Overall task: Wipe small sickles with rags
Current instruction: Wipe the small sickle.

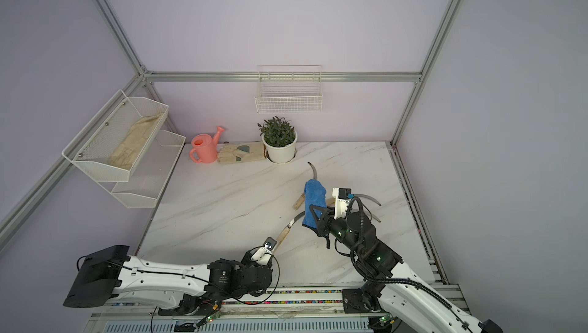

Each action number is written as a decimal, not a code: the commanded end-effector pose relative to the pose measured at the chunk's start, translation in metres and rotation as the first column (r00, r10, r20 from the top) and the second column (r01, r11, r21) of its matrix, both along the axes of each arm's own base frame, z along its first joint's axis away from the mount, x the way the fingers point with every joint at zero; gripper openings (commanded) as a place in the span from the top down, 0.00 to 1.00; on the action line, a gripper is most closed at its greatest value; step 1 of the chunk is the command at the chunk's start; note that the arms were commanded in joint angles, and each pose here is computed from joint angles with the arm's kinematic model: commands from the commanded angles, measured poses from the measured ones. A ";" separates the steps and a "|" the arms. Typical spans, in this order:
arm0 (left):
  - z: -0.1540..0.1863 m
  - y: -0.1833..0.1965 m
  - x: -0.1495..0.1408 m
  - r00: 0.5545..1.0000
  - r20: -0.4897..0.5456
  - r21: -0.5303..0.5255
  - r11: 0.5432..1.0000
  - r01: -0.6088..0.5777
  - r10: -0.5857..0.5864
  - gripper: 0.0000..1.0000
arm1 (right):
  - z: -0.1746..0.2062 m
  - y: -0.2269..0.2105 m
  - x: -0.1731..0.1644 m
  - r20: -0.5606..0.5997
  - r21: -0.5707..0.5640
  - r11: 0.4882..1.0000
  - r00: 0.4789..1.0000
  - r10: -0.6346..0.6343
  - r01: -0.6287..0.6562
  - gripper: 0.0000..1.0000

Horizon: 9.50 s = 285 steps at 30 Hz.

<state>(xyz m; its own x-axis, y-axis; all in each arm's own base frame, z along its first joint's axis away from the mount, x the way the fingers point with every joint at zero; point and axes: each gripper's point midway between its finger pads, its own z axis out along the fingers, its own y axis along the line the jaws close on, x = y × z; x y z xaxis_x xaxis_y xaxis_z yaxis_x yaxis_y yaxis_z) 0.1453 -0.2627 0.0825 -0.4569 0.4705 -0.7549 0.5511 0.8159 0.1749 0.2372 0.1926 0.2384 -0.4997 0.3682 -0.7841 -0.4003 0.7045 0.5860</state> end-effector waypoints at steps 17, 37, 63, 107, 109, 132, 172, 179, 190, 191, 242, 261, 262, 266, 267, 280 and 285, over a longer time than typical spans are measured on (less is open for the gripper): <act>0.056 -0.072 -0.012 0.874 0.296 -0.192 0.873 0.449 -0.384 1.00 | -0.106 -0.010 0.018 -0.185 -0.244 0.953 0.956 -0.226 0.178 1.00; 0.085 -0.058 0.019 0.808 0.385 -0.441 0.680 0.586 -0.447 1.00 | -0.110 -0.028 0.012 -0.185 -0.279 0.933 0.940 -0.286 0.229 1.00; 0.095 -0.077 0.037 0.711 0.383 -0.312 0.641 0.701 -0.590 1.00 | -0.104 -0.020 0.004 -0.229 -0.233 0.953 0.941 -0.247 0.194 1.00; 0.111 -0.057 0.053 0.733 0.428 -0.366 0.640 0.675 -0.529 1.00 | -0.116 0.050 -0.019 -0.239 -0.104 0.995 0.970 -0.032 0.007 1.00; 0.111 -0.057 0.054 0.736 0.427 -0.366 0.644 0.672 -0.525 1.00 | -0.108 0.073 -0.026 -0.221 -0.109 0.993 0.975 0.016 -0.041 1.00; 0.111 -0.053 0.051 0.739 0.419 -0.371 0.644 0.669 -0.528 1.00 | -0.167 0.009 -0.022 -0.303 -0.154 0.983 0.942 -0.144 0.101 1.00; 0.112 -0.051 0.053 0.739 0.439 -0.356 0.656 0.665 -0.511 1.00 | -0.163 0.030 -0.019 -0.324 -0.185 0.982 0.942 -0.092 0.032 1.00; 0.113 -0.051 0.053 0.736 0.445 -0.356 0.653 0.668 -0.511 1.00 | -0.117 0.100 -0.034 -0.251 -0.137 0.982 0.963 0.095 -0.133 1.00; 0.113 -0.046 0.059 0.752 0.460 -0.347 0.684 0.642 -0.472 1.00 | -0.131 0.095 -0.029 -0.256 -0.162 0.984 0.966 0.035 -0.079 1.00; 0.113 -0.046 0.060 0.755 0.461 -0.345 0.689 0.637 -0.467 1.00 | -0.137 0.087 -0.026 -0.266 -0.173 0.983 0.964 0.014 -0.062 1.00; 0.073 -0.049 0.024 0.429 0.671 -0.005 0.576 0.818 -0.604 1.00 | -0.083 -0.008 -0.013 -0.182 -0.116 0.982 0.969 -0.170 0.150 1.00; 0.061 -0.058 0.022 0.385 0.675 0.128 0.614 0.779 -0.630 1.00 | -0.130 -0.037 -0.002 -0.282 -0.163 0.955 0.915 -0.287 0.249 1.00; 0.061 -0.057 0.023 0.390 0.676 0.127 0.620 0.774 -0.625 1.00 | -0.135 -0.040 -0.002 -0.289 -0.174 0.949 0.908 -0.305 0.264 1.00; 0.066 -0.053 0.026 0.409 0.686 0.117 0.646 0.754 -0.602 1.00 | -0.157 -0.079 -0.004 -0.331 -0.277 0.862 0.800 -0.501 0.425 1.00; 0.066 -0.053 0.028 0.417 0.686 0.114 0.654 0.748 -0.596 1.00 | -0.164 -0.096 -0.007 -0.336 -0.322 0.813 0.745 -0.577 0.485 1.00; 0.073 -0.044 0.034 0.461 0.703 0.079 0.704 0.706 -0.541 1.00 | -0.199 -0.126 -0.028 -0.445 -0.285 0.746 0.606 -0.660 0.602 1.00; 0.070 -0.034 0.036 0.511 0.694 0.034 0.732 0.680 -0.507 1.00 | -0.202 -0.129 -0.032 -0.463 -0.274 0.738 0.588 -0.664 0.617 1.00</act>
